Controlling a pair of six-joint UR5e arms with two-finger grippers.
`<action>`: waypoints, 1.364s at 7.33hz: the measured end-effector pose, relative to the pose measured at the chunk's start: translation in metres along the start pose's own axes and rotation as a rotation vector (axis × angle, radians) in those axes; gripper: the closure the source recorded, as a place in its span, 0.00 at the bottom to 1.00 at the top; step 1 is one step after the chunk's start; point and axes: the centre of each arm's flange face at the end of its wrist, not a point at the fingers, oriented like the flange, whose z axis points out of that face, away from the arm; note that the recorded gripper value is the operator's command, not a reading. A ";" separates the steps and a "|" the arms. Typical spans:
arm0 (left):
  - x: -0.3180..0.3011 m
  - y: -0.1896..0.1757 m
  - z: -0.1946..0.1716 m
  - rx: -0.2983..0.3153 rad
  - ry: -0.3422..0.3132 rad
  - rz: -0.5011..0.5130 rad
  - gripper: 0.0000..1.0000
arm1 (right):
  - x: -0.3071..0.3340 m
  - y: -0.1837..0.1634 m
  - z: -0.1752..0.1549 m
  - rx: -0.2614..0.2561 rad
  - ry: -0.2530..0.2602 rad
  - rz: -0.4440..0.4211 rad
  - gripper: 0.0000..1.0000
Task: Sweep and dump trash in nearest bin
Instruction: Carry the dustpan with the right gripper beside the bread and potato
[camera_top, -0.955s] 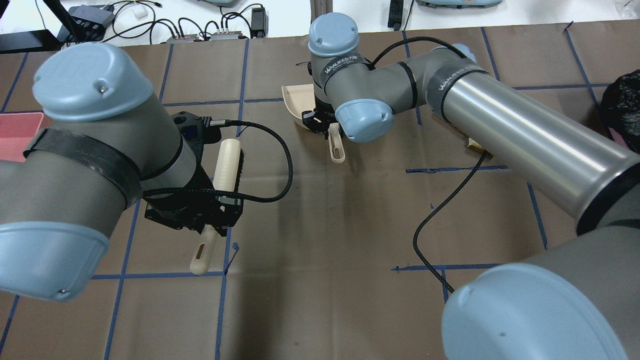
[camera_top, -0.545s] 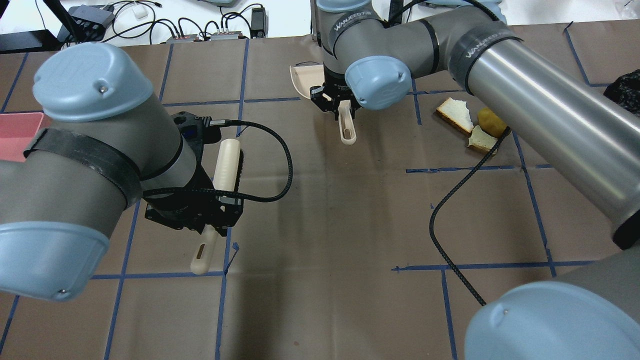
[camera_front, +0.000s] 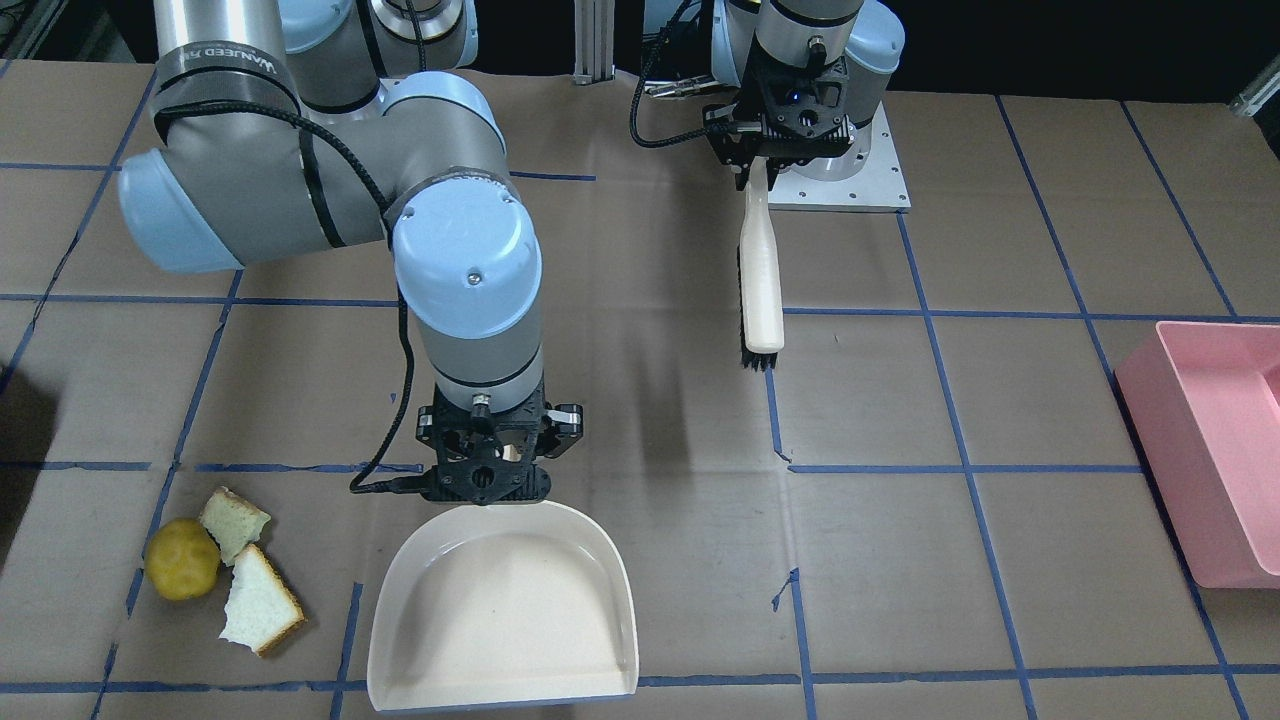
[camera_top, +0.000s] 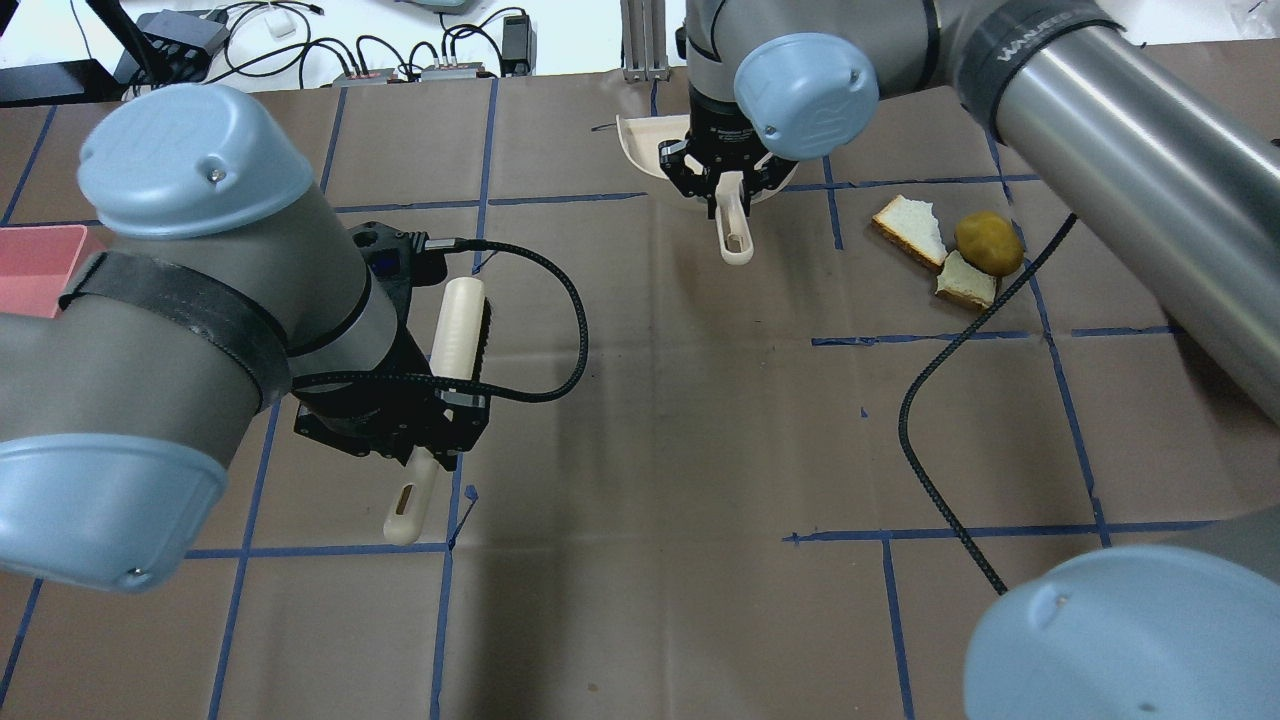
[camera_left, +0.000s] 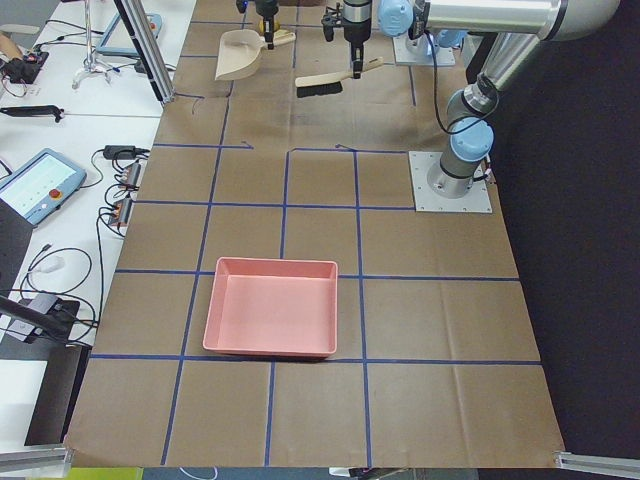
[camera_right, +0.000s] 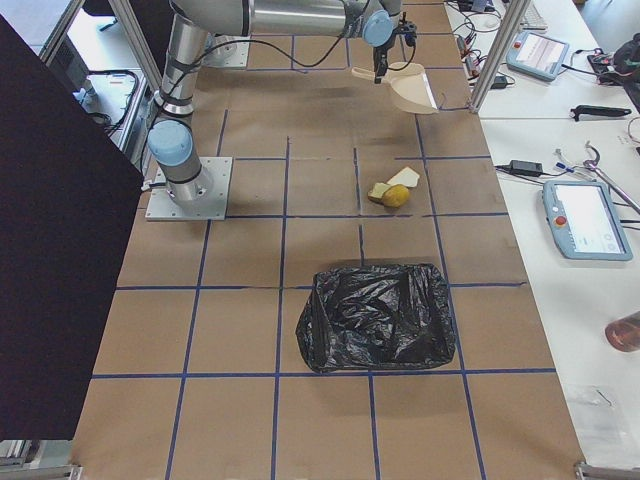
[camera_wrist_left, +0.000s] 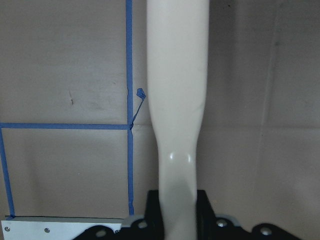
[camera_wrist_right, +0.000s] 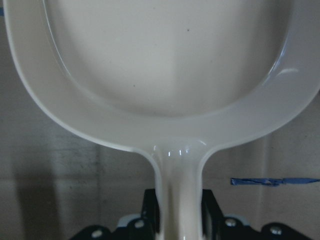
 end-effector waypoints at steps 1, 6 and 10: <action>0.000 -0.002 0.000 0.010 0.000 0.000 1.00 | 0.038 -0.001 -0.014 -0.019 0.002 -0.041 0.96; 0.005 -0.010 0.004 -0.003 0.006 0.012 1.00 | 0.241 0.025 -0.055 -0.063 0.012 -0.316 0.96; 0.046 -0.027 0.011 0.025 0.067 0.093 1.00 | 0.401 0.057 -0.052 -0.076 0.011 -0.613 0.96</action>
